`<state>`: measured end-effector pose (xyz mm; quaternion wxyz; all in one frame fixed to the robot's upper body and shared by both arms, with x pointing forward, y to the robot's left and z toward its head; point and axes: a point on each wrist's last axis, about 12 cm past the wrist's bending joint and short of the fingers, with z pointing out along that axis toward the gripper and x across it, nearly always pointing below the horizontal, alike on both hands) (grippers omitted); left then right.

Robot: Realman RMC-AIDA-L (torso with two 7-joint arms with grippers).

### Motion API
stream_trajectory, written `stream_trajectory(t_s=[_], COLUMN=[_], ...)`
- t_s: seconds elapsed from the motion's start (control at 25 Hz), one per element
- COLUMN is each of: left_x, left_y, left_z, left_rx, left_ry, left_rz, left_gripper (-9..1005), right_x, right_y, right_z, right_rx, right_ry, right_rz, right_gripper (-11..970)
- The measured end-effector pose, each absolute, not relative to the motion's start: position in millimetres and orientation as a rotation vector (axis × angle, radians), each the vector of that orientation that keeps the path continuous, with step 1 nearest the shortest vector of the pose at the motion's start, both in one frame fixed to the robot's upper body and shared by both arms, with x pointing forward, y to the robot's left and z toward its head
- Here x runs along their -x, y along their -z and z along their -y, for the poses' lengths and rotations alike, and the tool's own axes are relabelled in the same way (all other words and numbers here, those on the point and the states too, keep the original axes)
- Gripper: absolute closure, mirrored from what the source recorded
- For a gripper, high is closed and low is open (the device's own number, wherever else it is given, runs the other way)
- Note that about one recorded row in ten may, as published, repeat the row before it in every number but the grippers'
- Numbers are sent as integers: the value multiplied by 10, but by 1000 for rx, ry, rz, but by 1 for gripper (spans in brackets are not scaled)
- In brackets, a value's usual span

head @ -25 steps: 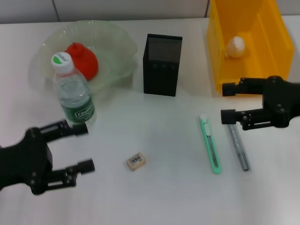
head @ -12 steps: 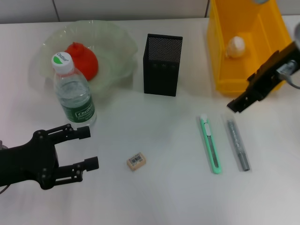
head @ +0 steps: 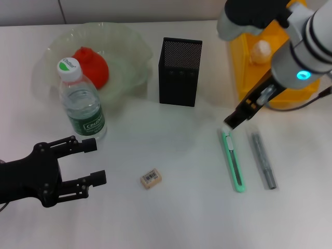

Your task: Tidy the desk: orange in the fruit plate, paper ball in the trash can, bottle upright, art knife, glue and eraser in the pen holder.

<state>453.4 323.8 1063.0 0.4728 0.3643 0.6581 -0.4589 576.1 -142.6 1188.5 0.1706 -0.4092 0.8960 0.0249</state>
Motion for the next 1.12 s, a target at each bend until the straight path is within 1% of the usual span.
stream_trajectory(t_s=[0.12,0.16,0.2,0.36,0.6,1.04,1.12], left_x=[-4543,-4552,-4552,-4564,-4585,-4596,-4596], left_y=[-10635,-10639,-10639,-10640,-10644,-10647,-10647], left_z=[-3234,-3226,-3226,-3208,-3189,-3166,-3166], left_rx=[-895,-897,-897,-902,-897,-898,-897], left_ry=[1124,1125,1125,1129,1142,1146,1147], left_rz=[-1609,-1606,-1606,-1605,-1614,-1613,-1614], left_gripper=[223,223,223,224,224,223,223], right_x=[-5770,-5788,-5788,-5822,-5811,-5808,-5804], right_y=[-11751,-11662,-11662,-11453,-11334,-11206,-11191], right_z=[1406,1419,1419,1445,1439,1458,1452], right_rx=[1137,1121,1121,1090,1082,1071,1073], right_ry=[-169,-187,-187,-184,-215,-231,-234], right_rz=[-2561,-2578,-2578,-2591,-2603,-2618,-2619], right_gripper=[106,106,106,107,275,444,444])
